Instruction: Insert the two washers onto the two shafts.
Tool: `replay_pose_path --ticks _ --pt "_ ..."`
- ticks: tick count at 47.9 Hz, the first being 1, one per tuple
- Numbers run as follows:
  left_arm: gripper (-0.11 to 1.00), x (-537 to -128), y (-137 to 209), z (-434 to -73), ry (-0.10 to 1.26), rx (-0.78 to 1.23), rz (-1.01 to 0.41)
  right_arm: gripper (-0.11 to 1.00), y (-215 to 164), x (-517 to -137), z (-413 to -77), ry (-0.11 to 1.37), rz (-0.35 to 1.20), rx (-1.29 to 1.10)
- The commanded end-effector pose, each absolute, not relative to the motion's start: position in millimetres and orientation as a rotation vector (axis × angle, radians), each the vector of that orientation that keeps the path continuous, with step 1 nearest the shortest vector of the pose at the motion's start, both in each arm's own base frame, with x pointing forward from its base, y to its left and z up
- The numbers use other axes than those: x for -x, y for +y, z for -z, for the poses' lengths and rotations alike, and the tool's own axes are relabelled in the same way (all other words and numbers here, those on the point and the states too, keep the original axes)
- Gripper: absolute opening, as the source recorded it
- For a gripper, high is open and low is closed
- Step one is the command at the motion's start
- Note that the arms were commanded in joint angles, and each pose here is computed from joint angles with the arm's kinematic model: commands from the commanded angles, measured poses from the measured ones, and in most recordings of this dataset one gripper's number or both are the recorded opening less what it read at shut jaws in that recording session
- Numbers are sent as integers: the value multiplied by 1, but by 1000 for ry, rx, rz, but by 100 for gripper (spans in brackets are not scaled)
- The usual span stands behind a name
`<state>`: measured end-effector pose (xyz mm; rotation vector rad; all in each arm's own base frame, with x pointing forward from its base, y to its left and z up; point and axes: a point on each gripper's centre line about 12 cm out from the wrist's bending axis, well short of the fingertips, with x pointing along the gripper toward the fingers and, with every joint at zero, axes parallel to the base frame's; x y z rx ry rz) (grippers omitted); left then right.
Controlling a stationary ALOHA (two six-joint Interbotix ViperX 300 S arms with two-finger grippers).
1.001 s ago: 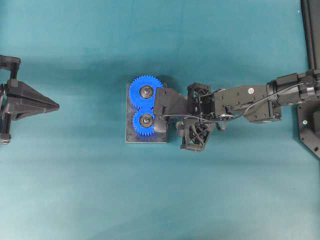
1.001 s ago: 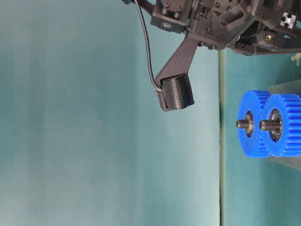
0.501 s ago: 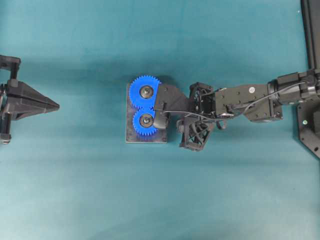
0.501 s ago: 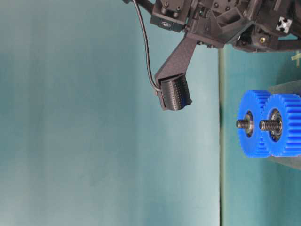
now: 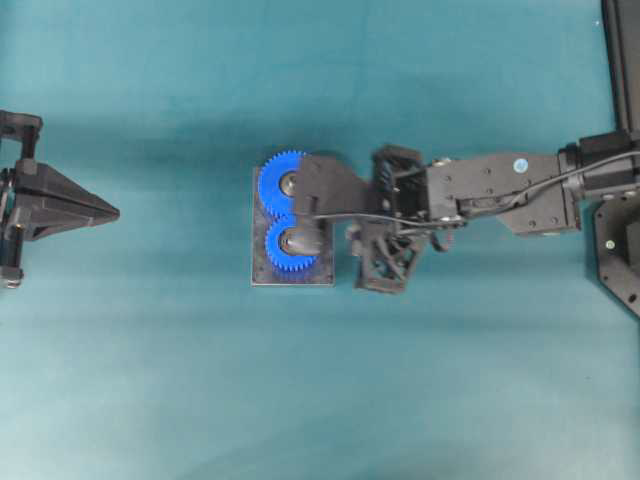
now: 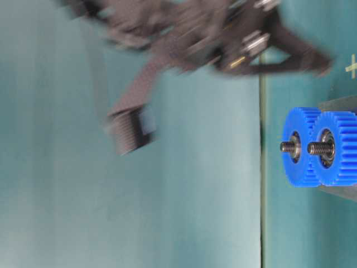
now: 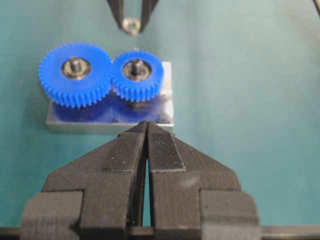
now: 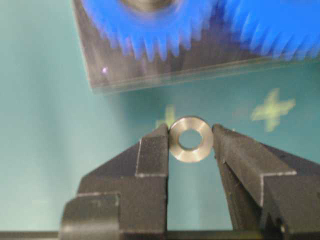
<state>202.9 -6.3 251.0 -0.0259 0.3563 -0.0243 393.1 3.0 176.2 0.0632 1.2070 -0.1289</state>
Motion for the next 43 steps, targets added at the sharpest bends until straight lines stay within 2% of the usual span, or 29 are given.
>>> replay_pose_path --ticks 1,24,43 --pt "1 -206 -7 -259 336 26 26 32 5 -408 -207 1138 117 -41" --pt "1 -206 -7 -260 332 26 26 32 10 -454 -204 1181 61 55" --pt "1 -206 -7 -260 332 26 26 32 18 -460 -201 1182 46 66"
